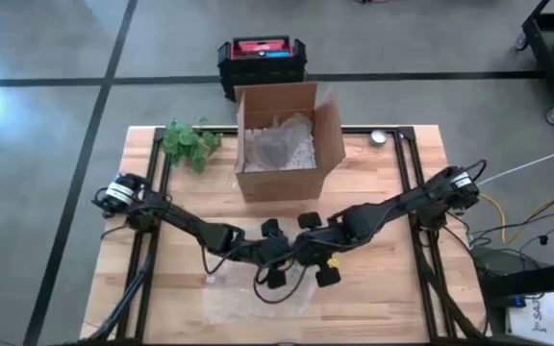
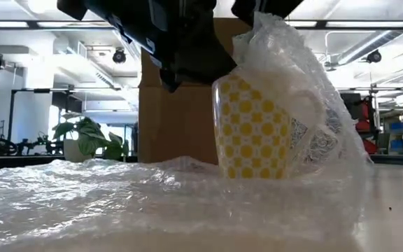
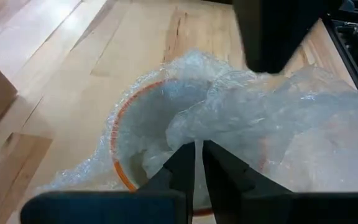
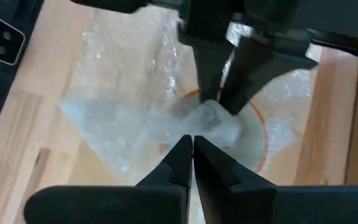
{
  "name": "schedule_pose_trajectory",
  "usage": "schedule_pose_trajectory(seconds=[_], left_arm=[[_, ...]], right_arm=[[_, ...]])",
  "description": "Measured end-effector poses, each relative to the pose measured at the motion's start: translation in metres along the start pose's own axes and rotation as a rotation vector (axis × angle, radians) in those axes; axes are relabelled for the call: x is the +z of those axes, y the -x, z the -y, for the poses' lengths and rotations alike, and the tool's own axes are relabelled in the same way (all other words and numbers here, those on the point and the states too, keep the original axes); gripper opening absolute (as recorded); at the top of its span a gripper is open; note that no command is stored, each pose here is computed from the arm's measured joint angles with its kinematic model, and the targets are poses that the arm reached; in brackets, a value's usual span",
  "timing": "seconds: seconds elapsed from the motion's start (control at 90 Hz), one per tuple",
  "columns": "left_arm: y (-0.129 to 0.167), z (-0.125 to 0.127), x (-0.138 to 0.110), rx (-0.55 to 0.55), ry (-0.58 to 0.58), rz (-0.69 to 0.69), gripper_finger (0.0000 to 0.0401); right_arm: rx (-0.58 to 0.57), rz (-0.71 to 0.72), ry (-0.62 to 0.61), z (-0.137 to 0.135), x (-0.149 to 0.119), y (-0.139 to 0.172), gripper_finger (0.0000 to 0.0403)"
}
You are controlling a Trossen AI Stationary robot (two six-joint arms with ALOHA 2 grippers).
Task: Wrap mug
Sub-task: Wrap the yellow mug with a bubble wrap
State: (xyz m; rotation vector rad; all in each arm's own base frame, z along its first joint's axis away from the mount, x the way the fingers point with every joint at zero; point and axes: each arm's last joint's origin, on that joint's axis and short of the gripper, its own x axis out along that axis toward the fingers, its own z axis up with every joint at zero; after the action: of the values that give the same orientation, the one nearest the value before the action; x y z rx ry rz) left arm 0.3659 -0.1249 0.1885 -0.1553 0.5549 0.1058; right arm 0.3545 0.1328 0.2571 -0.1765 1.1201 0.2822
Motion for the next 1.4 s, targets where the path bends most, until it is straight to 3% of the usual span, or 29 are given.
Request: schedule_pose_trajectory(seconds=[0.189, 0.344, 0.633, 0.833, 1.022, 1.189, 1.289, 1.4], left_arm=[[0.000, 0.000, 0.000, 0.001, 0.000, 0.001, 0.0021], [0.000, 0.000, 0.000, -0.001, 0.009, 0.002, 0.0021], [0.001, 0.000, 0.001, -0.037, 0.003, -0.010, 0.0021], [0.002, 0.001, 0.000, -0.044, -0.004, -0.006, 0.0021], [0.002, 0.002, 0.000, -0.054, -0.006, -0.008, 0.0021], [0.002, 0.002, 0.000, -0.054, -0.004, -0.009, 0.0021], [0.002, 0.002, 0.000, -0.053, 0.000, -0.009, 0.0021], [0.002, 0.002, 0.000, -0.053, 0.001, -0.009, 0.0021]], right_arm=[[0.017, -0.080, 0.006, 0.000, -0.007, -0.040, 0.0000], [-0.042, -0.153, 0.014, 0.012, -0.016, -0.068, 0.0000], [-0.060, -0.172, 0.065, 0.020, -0.017, -0.092, 0.0001], [-0.044, -0.129, 0.078, 0.013, -0.012, -0.069, 0.0000], [-0.049, 0.000, 0.064, 0.012, -0.003, -0.008, 0.0000], [-0.070, 0.006, 0.023, 0.015, -0.010, 0.018, 0.0000], [-0.077, 0.005, -0.007, 0.015, -0.015, 0.019, 0.0000], [-0.077, -0.055, -0.009, 0.015, -0.023, -0.009, 0.0000]])
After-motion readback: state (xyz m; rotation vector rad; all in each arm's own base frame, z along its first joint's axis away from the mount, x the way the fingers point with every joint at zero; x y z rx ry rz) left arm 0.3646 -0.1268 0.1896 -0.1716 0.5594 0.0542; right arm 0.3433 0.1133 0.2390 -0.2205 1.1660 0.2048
